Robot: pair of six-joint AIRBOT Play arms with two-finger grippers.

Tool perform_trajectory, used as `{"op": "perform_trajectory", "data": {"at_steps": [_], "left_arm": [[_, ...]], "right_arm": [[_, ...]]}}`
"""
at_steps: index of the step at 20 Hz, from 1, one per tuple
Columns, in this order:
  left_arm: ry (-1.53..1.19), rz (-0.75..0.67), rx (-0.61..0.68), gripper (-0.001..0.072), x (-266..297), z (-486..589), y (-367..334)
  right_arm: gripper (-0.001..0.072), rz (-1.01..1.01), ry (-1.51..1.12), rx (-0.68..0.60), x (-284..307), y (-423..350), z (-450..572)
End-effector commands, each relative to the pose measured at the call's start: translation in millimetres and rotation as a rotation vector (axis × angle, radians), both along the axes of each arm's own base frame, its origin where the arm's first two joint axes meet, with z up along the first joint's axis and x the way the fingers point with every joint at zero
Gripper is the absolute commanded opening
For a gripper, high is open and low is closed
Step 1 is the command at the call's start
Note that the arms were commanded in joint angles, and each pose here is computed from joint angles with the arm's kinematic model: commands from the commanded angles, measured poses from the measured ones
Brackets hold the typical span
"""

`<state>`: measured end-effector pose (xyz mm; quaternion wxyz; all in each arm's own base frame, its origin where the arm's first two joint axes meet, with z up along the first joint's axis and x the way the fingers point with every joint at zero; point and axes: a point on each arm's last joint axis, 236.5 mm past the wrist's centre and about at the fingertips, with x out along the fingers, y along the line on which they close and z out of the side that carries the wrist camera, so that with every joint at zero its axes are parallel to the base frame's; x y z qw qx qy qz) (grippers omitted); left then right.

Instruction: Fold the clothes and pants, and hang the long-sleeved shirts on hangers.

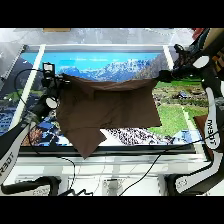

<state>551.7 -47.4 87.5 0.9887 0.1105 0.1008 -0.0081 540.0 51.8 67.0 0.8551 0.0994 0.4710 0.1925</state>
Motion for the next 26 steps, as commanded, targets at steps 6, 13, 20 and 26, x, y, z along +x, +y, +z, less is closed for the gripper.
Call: {"op": "perform_trajectory", "data": {"at_steps": [6, 13, 20, 26], "left_arm": [[-0.110, -0.043, -0.002, 0.0009, 49, 25, -44], [-0.174, -0.070, -0.018, 0.0011, 73, 49, -68], [-0.029, -0.036, -0.226, 0.0695, 70, 18, -64], [0.614, -0.410, -0.038, 0.0211, -35, -48, -56]], "right_arm": [[0.0011, -0.194, -0.145, -0.015, 49, -17, 5], [0.0011, -0.366, -0.175, 0.014, 62, -54, 14], [0.0546, -0.356, -0.151, 0.003, 56, -56, 15], [0.0540, -0.390, -0.089, -0.173, 17, -125, 37]]}}
